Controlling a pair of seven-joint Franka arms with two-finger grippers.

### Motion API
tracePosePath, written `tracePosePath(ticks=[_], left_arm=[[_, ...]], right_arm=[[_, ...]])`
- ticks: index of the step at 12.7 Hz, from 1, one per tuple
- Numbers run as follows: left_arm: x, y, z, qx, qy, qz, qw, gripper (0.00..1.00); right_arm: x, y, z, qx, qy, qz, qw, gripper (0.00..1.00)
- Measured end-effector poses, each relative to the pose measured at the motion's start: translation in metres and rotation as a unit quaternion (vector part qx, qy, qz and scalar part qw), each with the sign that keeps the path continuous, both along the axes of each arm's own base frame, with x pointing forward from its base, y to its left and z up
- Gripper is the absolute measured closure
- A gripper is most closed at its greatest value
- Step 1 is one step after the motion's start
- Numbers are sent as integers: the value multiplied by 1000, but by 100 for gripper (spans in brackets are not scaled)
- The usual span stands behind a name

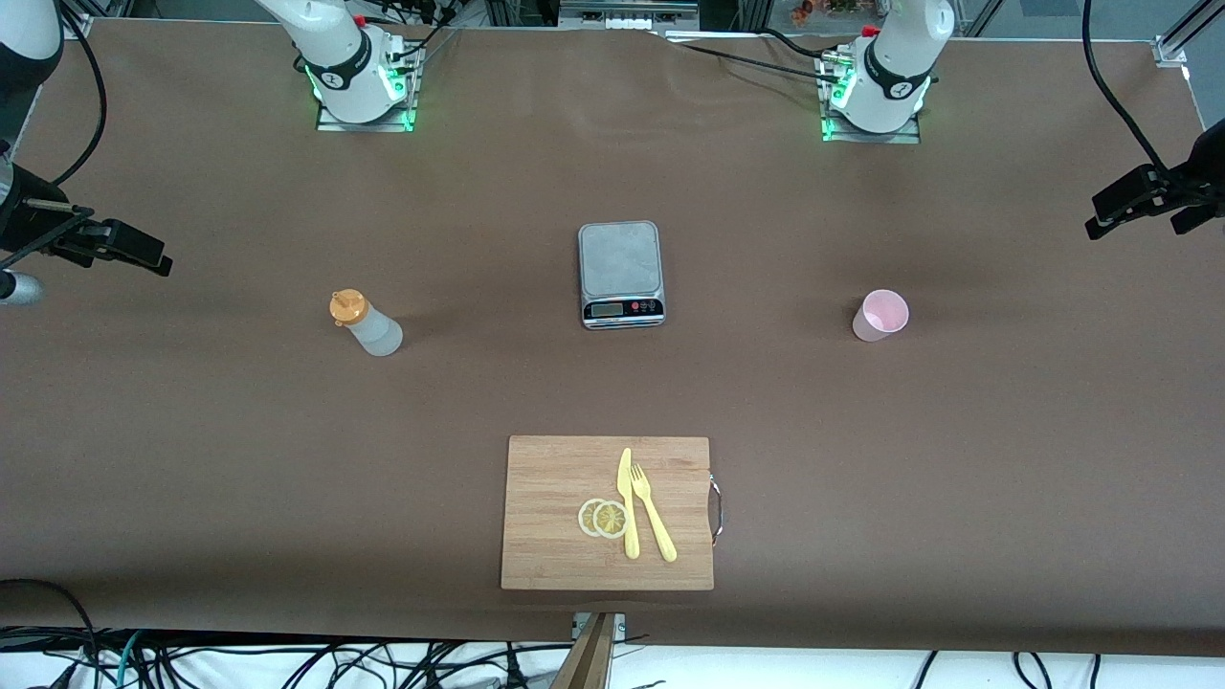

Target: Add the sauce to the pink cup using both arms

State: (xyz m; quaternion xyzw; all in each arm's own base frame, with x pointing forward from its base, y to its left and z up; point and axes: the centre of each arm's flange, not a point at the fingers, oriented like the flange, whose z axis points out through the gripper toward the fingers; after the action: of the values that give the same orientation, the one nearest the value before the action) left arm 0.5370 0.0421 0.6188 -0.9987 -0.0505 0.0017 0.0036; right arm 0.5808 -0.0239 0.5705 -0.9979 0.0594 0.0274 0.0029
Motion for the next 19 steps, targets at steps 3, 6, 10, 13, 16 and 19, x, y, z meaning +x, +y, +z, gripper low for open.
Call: tracePosePath(ticks=[3,6,10,13,16,19], left_arm=[[0,2,-3,0,3,2,1000,0],[1,3,-3,4,1,2,1000,0],[2,3,1,5,-7,1,1000,0],[2,2,1,5,-7,1,1000,0],[2,2,1,5,-8,1,1000,0],[2,2,1,5,-8,1,1000,0]], right_arm=[[0,0,0,0,0,0,1000,0],[0,0,0,0,1,0,1000,0],[0,-3,0,0,1,-3,1000,0],[-1,-3,0,0,2,-3,1000,0],[-1,-3,0,0,2,-3,1000,0],[-1,-3,-1,0,4,-3,1000,0]])
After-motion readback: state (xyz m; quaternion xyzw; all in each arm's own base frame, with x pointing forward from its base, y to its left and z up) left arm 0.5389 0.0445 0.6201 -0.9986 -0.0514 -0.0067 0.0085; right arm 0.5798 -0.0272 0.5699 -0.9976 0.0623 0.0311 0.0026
